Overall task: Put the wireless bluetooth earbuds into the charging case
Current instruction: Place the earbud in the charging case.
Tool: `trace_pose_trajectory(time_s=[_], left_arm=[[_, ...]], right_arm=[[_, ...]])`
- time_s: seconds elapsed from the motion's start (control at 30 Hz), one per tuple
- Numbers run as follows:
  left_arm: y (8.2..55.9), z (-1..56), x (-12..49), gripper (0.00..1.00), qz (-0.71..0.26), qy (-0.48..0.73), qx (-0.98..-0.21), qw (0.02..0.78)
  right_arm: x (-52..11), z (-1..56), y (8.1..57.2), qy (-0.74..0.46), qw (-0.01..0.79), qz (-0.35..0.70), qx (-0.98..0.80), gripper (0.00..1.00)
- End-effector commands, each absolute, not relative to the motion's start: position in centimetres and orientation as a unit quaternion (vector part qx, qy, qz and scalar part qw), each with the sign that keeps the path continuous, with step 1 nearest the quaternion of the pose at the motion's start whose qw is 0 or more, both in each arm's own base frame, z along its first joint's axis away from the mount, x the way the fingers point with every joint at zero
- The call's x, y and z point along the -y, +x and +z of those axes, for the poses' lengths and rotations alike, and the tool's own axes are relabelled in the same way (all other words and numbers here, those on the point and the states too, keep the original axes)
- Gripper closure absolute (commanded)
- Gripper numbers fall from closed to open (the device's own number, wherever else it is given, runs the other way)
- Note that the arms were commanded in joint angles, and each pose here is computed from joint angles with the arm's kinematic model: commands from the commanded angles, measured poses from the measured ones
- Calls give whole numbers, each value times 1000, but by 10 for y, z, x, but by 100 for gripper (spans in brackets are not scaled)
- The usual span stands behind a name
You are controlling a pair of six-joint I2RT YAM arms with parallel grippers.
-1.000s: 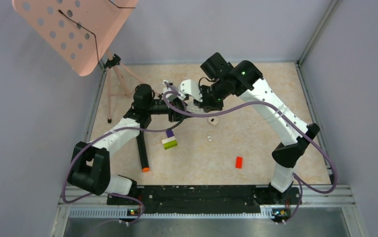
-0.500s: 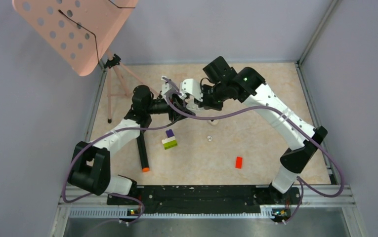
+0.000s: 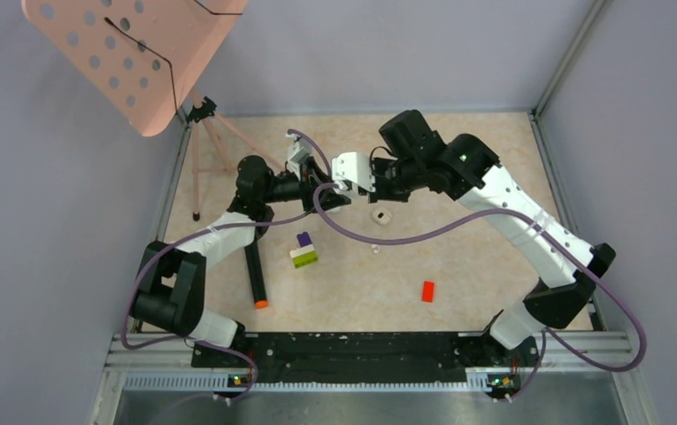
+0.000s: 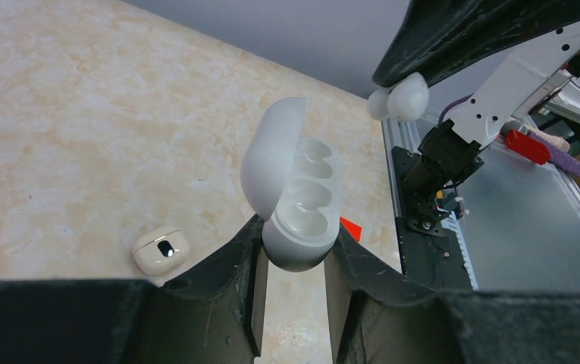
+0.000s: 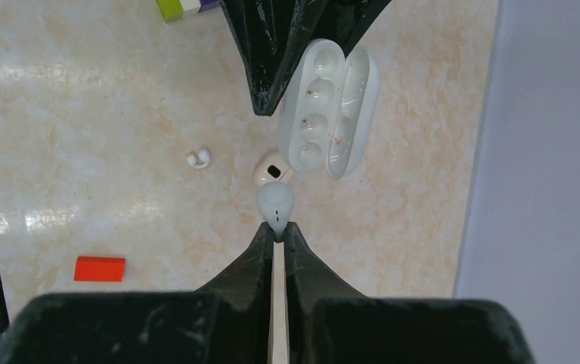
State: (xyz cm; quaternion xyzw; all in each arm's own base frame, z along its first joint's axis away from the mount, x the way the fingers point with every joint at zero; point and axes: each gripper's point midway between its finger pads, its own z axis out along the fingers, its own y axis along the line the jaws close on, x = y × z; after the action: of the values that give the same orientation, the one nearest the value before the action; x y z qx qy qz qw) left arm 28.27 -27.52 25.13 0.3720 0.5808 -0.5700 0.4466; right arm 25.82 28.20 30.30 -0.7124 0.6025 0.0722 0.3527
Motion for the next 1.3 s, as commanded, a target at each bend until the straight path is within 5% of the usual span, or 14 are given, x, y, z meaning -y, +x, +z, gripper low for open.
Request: trace_pose_trajectory(time_s=[0.0, 1.27], left_arm=[[280, 267, 275, 100, -579, 381, -554, 461], [278, 274, 278, 100, -564, 422, -528, 474]], right_arm=[[-286, 329, 253, -718, 404, 61, -564, 100], [-306, 291, 270, -742, 329, 47, -582, 100]])
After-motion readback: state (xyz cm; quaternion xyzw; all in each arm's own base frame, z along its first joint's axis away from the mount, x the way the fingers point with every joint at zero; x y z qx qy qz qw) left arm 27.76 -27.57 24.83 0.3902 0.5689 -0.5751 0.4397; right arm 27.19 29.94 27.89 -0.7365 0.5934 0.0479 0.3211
